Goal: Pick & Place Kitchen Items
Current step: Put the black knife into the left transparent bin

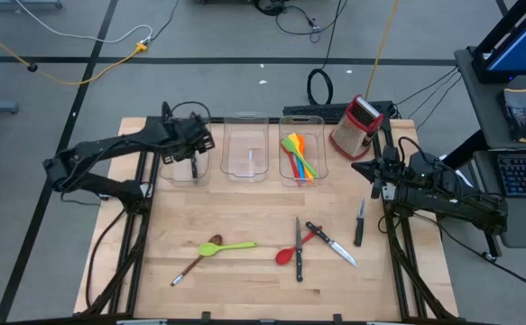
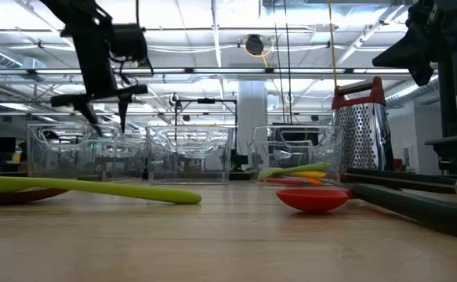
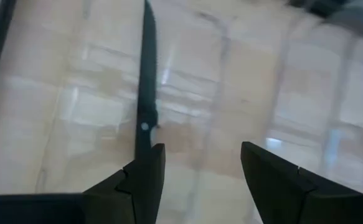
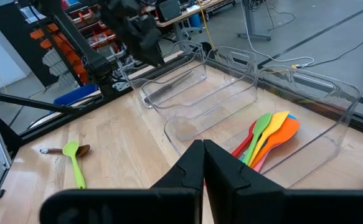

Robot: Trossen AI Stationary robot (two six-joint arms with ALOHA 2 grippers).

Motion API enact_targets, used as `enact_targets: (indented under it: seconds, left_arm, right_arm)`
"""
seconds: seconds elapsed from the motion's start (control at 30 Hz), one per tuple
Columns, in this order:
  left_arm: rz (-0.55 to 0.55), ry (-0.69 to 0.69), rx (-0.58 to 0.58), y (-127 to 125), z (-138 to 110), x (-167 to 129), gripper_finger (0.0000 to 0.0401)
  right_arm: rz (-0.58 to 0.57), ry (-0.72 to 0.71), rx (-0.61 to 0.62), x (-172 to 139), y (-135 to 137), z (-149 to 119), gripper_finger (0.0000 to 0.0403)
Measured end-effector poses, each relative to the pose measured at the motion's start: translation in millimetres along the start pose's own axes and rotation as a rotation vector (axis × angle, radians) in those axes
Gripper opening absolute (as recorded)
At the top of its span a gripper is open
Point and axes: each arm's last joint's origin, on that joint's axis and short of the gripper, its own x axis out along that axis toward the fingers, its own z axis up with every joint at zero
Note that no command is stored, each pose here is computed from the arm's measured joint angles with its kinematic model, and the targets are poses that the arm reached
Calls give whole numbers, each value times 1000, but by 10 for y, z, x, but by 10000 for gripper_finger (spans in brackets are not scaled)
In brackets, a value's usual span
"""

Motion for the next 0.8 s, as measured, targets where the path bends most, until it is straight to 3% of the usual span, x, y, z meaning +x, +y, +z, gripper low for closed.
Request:
enact_targets:
  seconds: [0.4,0.67,0.8]
  left_arm:
    - [-286,-16,119,39,-258,-560,214]
    - [-595,-53,295,-172,-533,-822,214]
    - [-775,-98,414,-293,-673,-974,214]
  right_arm:
    - [5,2,38,0,2,-1,0]
    - [6,2,38,0,2,-1,0]
    - [33,14,93,0,10,-4,0]
